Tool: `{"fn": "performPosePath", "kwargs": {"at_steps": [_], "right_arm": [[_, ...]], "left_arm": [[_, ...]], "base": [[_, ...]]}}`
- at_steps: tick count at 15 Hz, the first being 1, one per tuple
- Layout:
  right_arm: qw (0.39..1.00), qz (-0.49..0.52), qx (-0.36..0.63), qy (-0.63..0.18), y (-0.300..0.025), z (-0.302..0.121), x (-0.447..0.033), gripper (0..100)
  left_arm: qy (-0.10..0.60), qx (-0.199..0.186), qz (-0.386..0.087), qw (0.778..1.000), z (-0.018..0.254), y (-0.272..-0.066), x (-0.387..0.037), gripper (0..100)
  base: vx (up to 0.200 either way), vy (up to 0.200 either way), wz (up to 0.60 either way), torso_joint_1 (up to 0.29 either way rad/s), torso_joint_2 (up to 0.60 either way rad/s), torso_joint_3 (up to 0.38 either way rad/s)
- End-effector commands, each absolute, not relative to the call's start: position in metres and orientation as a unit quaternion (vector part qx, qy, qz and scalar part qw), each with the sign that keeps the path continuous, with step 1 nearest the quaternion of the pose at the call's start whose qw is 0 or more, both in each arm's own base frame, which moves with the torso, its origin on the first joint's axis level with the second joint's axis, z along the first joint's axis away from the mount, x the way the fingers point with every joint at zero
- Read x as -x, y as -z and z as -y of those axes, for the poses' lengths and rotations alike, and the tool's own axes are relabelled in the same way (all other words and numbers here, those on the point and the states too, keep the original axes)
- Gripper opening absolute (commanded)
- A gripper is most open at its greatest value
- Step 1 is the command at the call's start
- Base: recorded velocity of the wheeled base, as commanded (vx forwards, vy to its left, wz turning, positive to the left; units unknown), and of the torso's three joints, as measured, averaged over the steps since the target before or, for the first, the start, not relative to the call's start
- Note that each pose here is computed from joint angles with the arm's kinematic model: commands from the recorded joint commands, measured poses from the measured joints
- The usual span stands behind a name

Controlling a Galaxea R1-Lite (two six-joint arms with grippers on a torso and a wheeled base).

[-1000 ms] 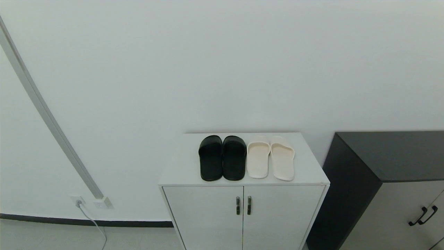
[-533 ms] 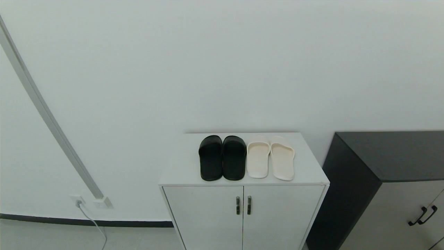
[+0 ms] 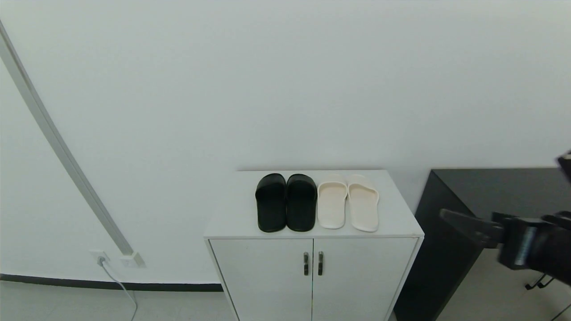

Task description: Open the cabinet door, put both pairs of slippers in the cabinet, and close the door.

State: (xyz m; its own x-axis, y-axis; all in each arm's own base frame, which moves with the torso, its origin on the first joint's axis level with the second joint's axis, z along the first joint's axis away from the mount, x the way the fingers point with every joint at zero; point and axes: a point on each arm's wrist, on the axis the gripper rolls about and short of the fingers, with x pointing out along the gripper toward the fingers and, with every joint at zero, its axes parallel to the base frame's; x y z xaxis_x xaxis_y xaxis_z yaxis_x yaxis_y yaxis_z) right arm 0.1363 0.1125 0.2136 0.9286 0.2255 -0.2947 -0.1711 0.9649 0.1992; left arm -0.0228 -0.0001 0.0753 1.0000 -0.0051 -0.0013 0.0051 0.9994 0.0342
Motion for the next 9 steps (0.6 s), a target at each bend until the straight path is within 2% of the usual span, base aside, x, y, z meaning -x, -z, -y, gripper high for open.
{"fn": "performPosePath", "kwargs": {"at_steps": [1,5,9], "right_arm": [[0.975,-0.208,-0.048,-0.06,-0.182,-0.199,-0.211,100],[0.976,-0.211,-0.055,-0.007,-0.129,-0.237,-0.265,100],[0.978,-0.197,-0.066,0.029,-0.113,-0.24,-0.298,100]], "left_arm": [[0.003,-0.014,-0.001,1.0,0.0,-0.075,0.023,0],[0.004,-0.015,-0.001,1.0,0.0,-0.075,0.023,0],[0.004,-0.014,-0.001,1.0,0.0,-0.075,0.023,0]], "base": [[0.0,0.0,0.0,0.0,0.0,0.0],[0.0,0.0,0.0,0.0,0.0,0.0],[0.0,0.0,0.0,0.0,0.0,0.0]]}}
